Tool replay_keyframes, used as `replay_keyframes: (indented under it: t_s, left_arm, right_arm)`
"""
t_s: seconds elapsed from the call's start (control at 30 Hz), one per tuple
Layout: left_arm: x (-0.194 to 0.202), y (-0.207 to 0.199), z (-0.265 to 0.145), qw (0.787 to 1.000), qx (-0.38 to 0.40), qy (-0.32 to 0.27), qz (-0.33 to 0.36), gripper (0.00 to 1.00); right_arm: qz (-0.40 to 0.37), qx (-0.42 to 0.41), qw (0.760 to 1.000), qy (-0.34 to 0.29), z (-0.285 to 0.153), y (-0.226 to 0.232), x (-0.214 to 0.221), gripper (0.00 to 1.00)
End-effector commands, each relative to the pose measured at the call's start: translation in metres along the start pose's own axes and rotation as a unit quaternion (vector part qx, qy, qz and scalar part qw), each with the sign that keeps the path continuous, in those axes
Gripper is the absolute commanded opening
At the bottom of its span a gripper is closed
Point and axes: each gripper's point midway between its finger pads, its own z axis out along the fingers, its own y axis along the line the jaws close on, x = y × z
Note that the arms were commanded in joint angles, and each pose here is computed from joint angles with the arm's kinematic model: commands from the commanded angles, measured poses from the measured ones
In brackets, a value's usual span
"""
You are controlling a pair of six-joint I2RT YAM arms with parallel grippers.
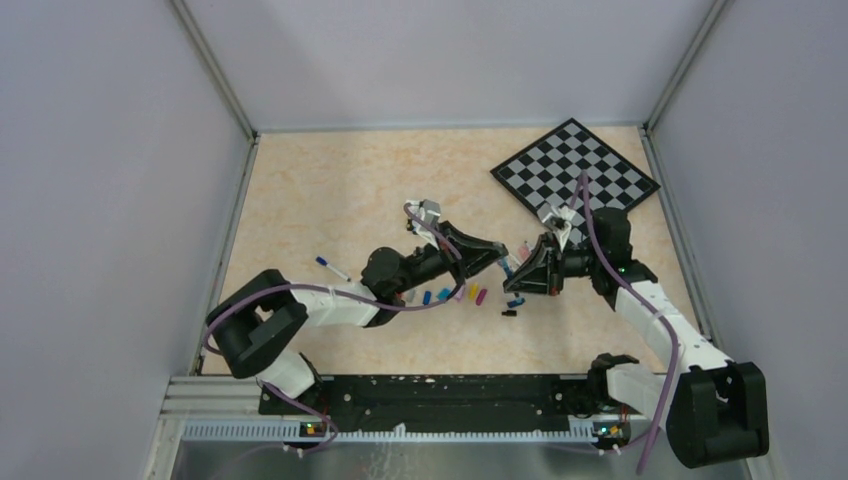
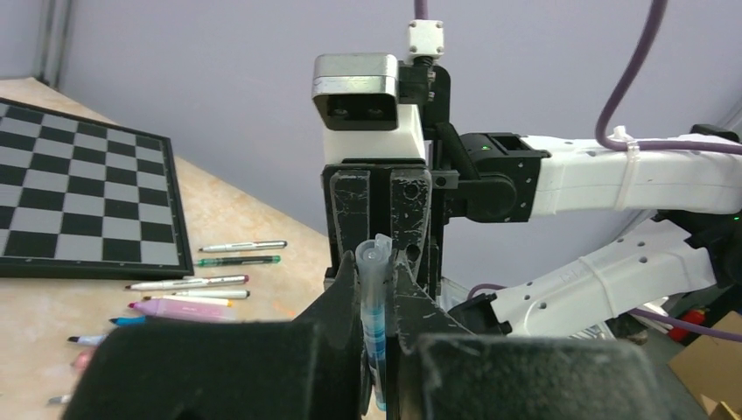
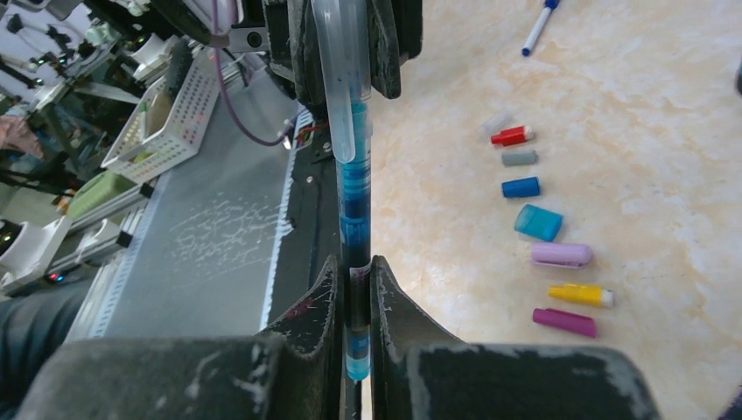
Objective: Open the pen caps
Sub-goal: Open the pen cap from the pen, then place the pen at the center of the board.
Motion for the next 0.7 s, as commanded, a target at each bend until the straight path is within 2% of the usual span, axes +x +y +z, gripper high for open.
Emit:
replay_keyframes:
  t_s: [0.0,0.17,0.33,0.4,0.5,0.67]
  left_arm:
    - [-0.108,0.001,0.003,0.985,-0.023,-0.128,0.11,0.0]
    - [-0.199,0.007,-0.008,0.964,-0.059,-0.197,0.168,0.0]
    - [-0.235,-0.001,-0.02,0.951,-0.08,-0.218,0.205,0.0]
    - [-0.234,-0.003,-0.027,0.951,-0.08,-0.216,0.207,0.0]
    - [-0.225,-0.008,-0.037,0.956,-0.08,-0.198,0.2,0.0]
    - [-0.179,-0.008,-0.063,0.977,-0.093,-0.119,0.15,0.0]
  right_arm:
    - [-0.017,0.012,1.0,0.008,0.001,-0.006,-0.005,0.0]
    - [-0.008,0.013,1.0,0.019,0.004,-0.008,0.003,0.0]
    - [-0.006,0.02,1.0,0.021,0.004,-0.011,0.006,0.0]
    - [-0.017,0.036,0.999,0.027,0.003,-0.017,0.007,0.0]
    - [-0.053,0.105,0.991,0.058,-0.005,-0.038,0.013,0.0]
    - [-0.109,0.228,0.961,0.114,-0.034,-0.069,0.019,0.0]
